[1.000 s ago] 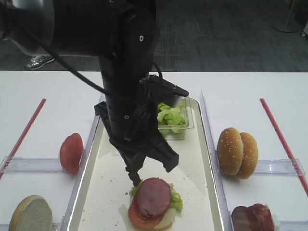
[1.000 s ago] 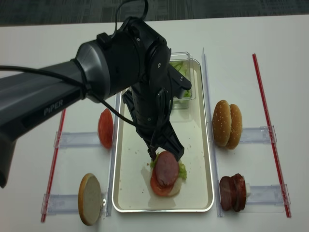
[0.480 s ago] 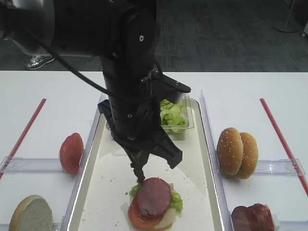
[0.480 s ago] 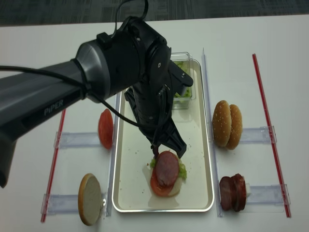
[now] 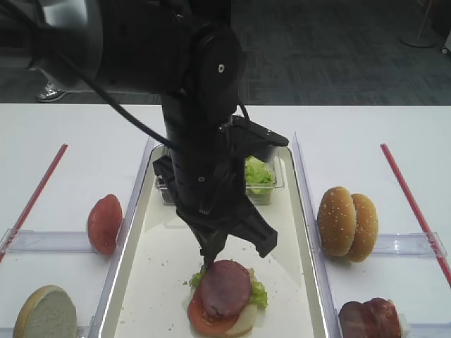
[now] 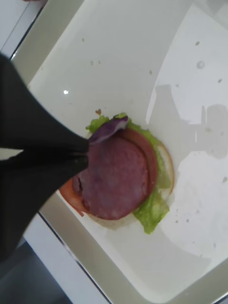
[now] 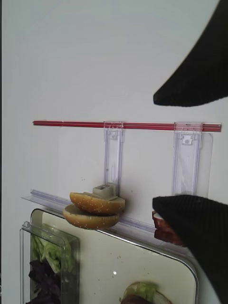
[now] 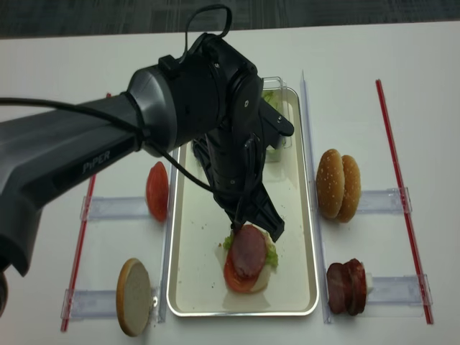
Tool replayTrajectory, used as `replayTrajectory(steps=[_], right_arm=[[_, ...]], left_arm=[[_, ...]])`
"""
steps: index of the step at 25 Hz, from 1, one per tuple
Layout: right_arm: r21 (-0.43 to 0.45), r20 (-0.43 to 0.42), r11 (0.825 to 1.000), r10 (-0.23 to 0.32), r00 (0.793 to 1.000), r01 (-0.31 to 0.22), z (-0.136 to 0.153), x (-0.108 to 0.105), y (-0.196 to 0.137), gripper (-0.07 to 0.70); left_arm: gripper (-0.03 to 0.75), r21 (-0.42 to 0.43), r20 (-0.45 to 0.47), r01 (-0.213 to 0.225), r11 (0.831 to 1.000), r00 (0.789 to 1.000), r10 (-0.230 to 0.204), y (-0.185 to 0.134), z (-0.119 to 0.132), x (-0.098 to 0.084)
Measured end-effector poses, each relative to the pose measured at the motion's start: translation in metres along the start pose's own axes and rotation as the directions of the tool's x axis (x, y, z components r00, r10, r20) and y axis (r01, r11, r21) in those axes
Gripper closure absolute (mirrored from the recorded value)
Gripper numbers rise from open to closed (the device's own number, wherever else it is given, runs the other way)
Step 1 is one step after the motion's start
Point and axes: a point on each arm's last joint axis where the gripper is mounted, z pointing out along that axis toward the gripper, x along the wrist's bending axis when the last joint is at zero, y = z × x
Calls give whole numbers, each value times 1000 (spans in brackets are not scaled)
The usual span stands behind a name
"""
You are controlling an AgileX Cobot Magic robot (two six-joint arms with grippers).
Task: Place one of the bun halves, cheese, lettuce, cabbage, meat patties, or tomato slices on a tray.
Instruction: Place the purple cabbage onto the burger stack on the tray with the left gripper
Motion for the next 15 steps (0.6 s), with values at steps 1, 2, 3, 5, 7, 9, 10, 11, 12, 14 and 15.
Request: replayTrajectory(steps=[1, 2, 3, 5, 7, 9, 10, 11, 12, 14, 15], right_arm=[[0, 0, 1000, 0, 1000, 0, 0, 0, 0, 186], [0, 0, 1000, 0, 1000, 0, 0, 0, 0, 186], [0, 0, 1000, 0, 1000, 0, 0, 0, 0, 186], [0, 0, 1000, 0, 1000, 0, 0, 0, 0, 186], [0, 0, 1000, 0, 1000, 0, 0, 0, 0, 186], [0, 0, 1000, 0, 1000, 0, 0, 0, 0, 186], [0, 0, 1000, 0, 1000, 0, 0, 0, 0, 186], [0, 0, 1000, 0, 1000, 0, 0, 0, 0, 186], [0, 0, 1000, 0, 1000, 0, 0, 0, 0, 186], [0, 0, 1000, 0, 1000, 0, 0, 0, 0, 186], [0, 0, 1000, 0, 1000, 0, 0, 0, 0, 186]], left_arm=[[735, 0, 1, -2, 1000, 1000, 2, 0, 0, -1], [736, 0, 6, -2, 1000, 1000, 2, 0, 0, -2], [736, 1, 9, -3, 1000, 1000, 3, 0, 0, -4], [736, 3, 13, -5, 1000, 1000, 5, 0, 1, -6], [735, 6, 21, -4, 1000, 1000, 4, 0, 2, -7], [736, 6, 28, -3, 1000, 1000, 3, 0, 2, -8], [736, 6, 30, -4, 1000, 1000, 3, 0, 2, -9], [736, 7, 33, -4, 1000, 999, 4, 0, 2, -10], [736, 7, 34, -4, 1000, 999, 4, 0, 2, -11], [736, 7, 40, -4, 1000, 999, 3, -1, 2, -12], [736, 4, 42, -4, 1000, 999, 4, 0, 2, -13]])
